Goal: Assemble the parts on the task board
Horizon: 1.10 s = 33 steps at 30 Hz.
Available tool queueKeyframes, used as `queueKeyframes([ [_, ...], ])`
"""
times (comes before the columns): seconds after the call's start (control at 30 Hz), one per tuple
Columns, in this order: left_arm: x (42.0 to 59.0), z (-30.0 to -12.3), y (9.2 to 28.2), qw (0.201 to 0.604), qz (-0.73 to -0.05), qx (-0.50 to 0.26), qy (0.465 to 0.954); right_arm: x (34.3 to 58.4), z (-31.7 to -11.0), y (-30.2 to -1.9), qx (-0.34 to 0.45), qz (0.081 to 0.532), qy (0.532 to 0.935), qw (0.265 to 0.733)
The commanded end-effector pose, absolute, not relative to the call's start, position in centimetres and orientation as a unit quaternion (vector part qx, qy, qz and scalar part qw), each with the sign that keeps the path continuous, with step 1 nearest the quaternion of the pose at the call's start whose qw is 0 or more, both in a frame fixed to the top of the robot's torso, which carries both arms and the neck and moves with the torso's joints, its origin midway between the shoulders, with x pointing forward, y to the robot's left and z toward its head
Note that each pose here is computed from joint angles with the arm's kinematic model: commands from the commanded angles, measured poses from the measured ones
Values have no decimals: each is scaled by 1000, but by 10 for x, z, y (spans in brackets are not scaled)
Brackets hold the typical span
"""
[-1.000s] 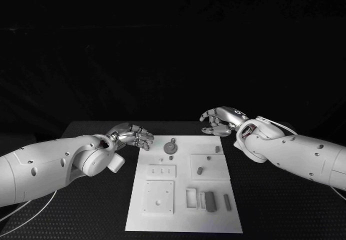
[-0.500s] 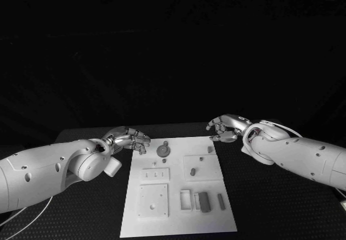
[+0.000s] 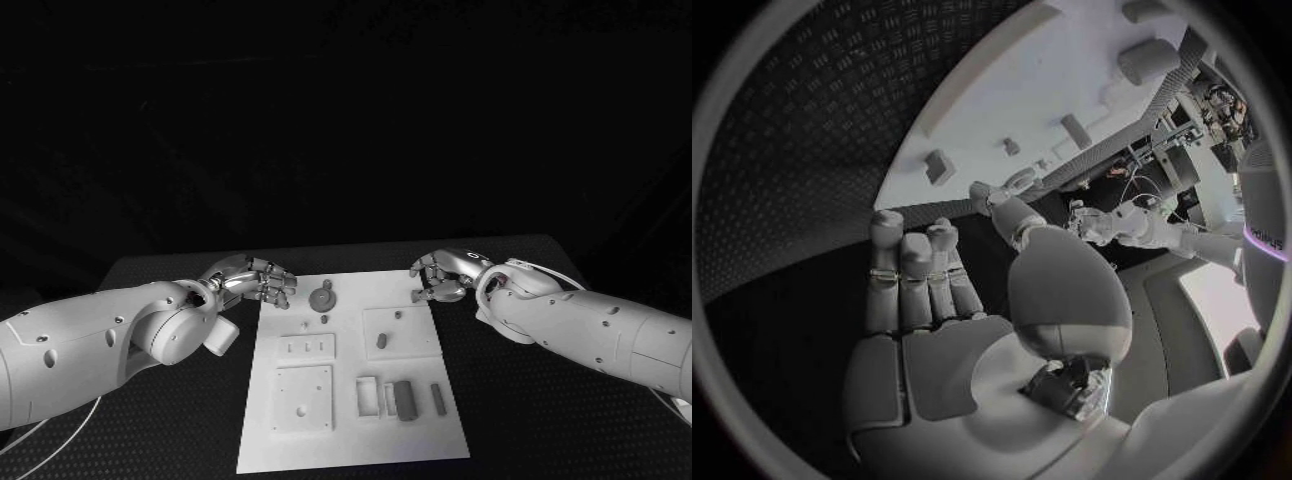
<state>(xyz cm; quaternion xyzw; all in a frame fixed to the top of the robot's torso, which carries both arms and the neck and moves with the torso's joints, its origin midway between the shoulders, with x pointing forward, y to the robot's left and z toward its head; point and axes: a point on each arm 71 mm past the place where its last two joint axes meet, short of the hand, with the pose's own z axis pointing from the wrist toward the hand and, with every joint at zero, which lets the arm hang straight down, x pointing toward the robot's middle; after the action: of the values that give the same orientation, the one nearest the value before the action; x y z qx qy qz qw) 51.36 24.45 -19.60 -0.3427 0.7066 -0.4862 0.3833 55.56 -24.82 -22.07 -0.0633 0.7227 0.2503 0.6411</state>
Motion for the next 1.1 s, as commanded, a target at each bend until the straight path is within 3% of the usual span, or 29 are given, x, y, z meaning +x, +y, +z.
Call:
queueKeyframes([
  [0.03, 513, -196, 241, 375, -497, -337, 706, 556, -223, -248, -69, 245, 719, 647],
  [0.5, 512, -196, 242, 375, -495, -338, 707, 556, -238, -251, -74, 229, 726, 644],
  [1.1, 512, -196, 242, 374, -495, -337, 708, 556, -241, -247, -76, 227, 728, 642],
])
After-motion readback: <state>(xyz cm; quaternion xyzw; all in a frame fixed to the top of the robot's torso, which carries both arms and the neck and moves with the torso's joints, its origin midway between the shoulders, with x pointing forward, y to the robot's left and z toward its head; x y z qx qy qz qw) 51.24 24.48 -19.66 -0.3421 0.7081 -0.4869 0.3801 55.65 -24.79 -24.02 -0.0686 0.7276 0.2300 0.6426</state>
